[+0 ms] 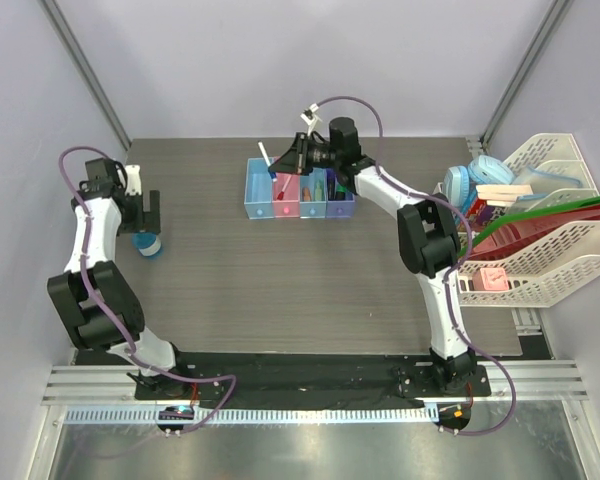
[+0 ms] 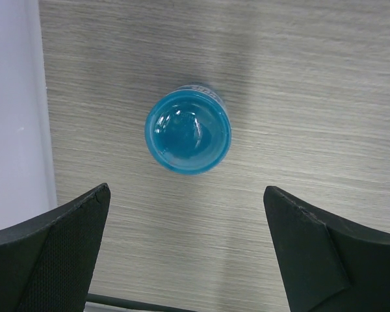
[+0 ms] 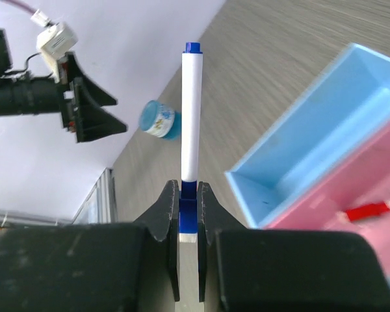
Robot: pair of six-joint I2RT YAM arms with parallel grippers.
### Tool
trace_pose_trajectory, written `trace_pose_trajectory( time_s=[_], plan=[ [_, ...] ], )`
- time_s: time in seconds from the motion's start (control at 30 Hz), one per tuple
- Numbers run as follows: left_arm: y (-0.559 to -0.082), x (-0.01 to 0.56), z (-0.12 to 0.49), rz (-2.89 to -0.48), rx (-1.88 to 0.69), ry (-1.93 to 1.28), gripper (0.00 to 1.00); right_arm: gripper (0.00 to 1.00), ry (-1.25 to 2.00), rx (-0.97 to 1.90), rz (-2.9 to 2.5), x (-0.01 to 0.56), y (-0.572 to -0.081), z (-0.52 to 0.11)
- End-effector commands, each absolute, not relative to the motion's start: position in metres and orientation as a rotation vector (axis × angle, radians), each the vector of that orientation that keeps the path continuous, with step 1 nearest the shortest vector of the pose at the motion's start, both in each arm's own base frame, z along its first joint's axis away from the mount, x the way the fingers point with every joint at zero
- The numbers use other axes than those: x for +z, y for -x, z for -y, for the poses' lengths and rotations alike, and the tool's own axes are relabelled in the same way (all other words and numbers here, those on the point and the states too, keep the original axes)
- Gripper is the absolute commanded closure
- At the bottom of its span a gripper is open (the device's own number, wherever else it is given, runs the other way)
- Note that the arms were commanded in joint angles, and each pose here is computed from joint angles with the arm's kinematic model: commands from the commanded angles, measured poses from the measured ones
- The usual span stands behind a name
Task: Sort the stationery into containers
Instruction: Place the pen in the storage box.
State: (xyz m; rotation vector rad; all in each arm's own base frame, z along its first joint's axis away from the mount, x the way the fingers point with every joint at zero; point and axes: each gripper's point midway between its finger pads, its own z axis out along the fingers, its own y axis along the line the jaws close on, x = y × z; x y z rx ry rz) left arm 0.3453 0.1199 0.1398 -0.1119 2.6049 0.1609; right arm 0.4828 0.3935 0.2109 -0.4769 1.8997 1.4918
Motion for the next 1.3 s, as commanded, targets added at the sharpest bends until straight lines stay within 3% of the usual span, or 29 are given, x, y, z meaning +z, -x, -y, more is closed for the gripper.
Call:
trace_pose_trajectory(
  time_s=[0.0,0.33,0.77,0.87,0.93,1.0,1.27],
  plan=[
    [-0.354,0.142,-0.132,-2.608,0.217,0.033,0.0,0.99,0.394,1.426,-1.857,0.208,-0.514,-0.372],
    [-0.353,0.116,-0.142,-2.67,0.275,0.006,0.0,0.99,0.348,1.066,-1.984,0.161,-0.55,-0.348],
    [-0.349,0.095,-0.141,-2.732,0.249,-0.056,0.0,0.99,0.375,0.95,-2.062,0.126,-0.551,-0.354],
    [-0.347,0.091,-0.14,-2.75,0.236,-0.076,0.0,0.93,0.397,0.939,-2.072,0.12,-0.547,-0.358],
    [-0.346,0.088,-0.14,-2.762,0.232,-0.083,0.0,0.81,0.417,0.93,-2.072,0.121,-0.545,-0.359],
    [-0.346,0.086,-0.14,-2.767,0.232,-0.096,0.0,0.76,0.436,0.914,-2.072,0.121,-0.542,-0.36],
    [-0.361,0.088,-0.134,-2.738,0.149,-0.142,0.0,0.66,0.46,0.877,-2.072,0.125,-0.538,-0.361]
  ],
)
